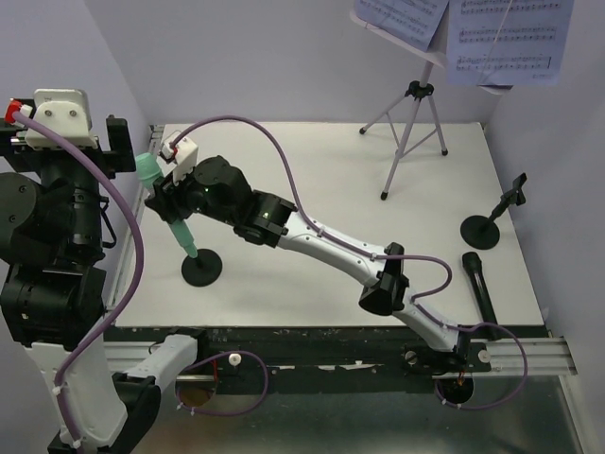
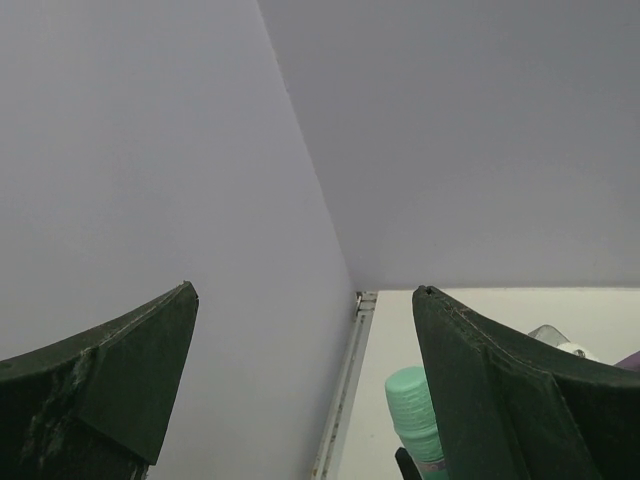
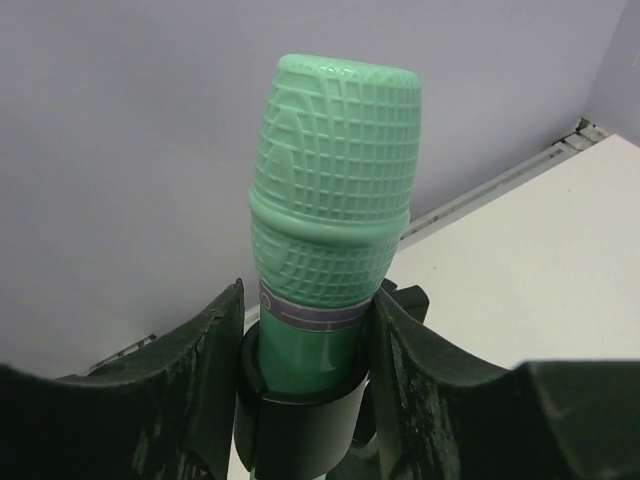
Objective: Pack up the instrument practice props
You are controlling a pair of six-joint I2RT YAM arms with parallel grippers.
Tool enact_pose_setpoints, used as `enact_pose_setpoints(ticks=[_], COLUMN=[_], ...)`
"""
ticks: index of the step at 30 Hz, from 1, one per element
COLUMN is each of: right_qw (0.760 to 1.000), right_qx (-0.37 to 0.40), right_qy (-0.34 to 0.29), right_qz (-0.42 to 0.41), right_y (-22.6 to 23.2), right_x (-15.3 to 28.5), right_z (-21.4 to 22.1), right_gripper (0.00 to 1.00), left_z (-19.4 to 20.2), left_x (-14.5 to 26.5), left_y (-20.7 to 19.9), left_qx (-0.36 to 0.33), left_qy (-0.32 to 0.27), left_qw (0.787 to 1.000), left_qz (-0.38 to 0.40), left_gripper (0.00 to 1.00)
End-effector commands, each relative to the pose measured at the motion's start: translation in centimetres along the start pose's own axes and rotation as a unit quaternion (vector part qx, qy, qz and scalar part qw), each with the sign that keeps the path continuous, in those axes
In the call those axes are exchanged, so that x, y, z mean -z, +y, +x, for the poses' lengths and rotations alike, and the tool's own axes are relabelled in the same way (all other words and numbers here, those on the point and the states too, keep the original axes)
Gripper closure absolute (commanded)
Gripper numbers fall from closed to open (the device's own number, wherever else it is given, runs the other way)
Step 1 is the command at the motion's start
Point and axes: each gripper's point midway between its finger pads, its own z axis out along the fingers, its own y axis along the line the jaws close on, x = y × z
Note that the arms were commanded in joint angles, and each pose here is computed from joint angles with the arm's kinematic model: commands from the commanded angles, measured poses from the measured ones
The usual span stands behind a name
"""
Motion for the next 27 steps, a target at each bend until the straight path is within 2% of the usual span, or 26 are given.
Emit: enact_pose_setpoints(ticks=[1,4,6,11,14,18,21,23,24,27], right_qw=[1.000,0.999,0.999,0.997,0.991,0.975,0.956,0.940,0.941,0.940], right_qx=[-0.013,-0.001,0.004,0.017,0.019,0.013,0.063,0.099,0.107,0.106], right_qy=[0.015,0.025,0.033,0.041,0.068,0.094,0.104,0.086,0.082,0.081], right_qz=[-0.015,-0.037,-0.030,-0.060,-0.112,-0.201,-0.267,-0.315,-0.311,-0.314], right_y=[-2.2,-4.0,-6.2,-9.7,-10.8,-11.2,-11.1,-10.5,-10.9,-12.3], right_x=[1.5,3.1,4.3,7.7,10.2,14.7,18.7,21.8,22.6,24.4], right_z=[-1.5,-2.9,-3.6,-5.4,-4.9,-3.7,-1.7,-1.4,-1.5,-1.5], right_gripper=[0.57,0.77,0.97,1.00,1.00,1.00,1.00,1.00,1.00,1.00], left_z=[0.1,0.3,0.8,2.0,3.8,6.6,8.8,10.0,10.6,12.5], left_x=[-0.5,-0.9,-1.3,-1.3,-0.3,3.0,4.5,5.8,6.3,6.3], left_y=[-1.9,-2.9,-3.7,-6.6,-10.4,-15.5,-18.6,-20.6,-21.4,-23.3], left_qx=[0.008,0.005,0.002,-0.006,-0.027,-0.061,-0.026,-0.021,-0.025,-0.015], left_qy=[0.005,0.006,0.009,-0.008,-0.040,-0.080,-0.038,-0.026,-0.029,-0.023], left_qw=[0.999,0.998,0.996,0.988,0.969,0.919,0.881,0.842,0.823,0.791], left_qz=[0.047,0.070,0.088,0.152,0.242,0.382,0.470,0.539,0.567,0.612], left_gripper=[0.01,0.01,0.01,0.01,0.01,0.01,0.01,0.03,0.04,0.04])
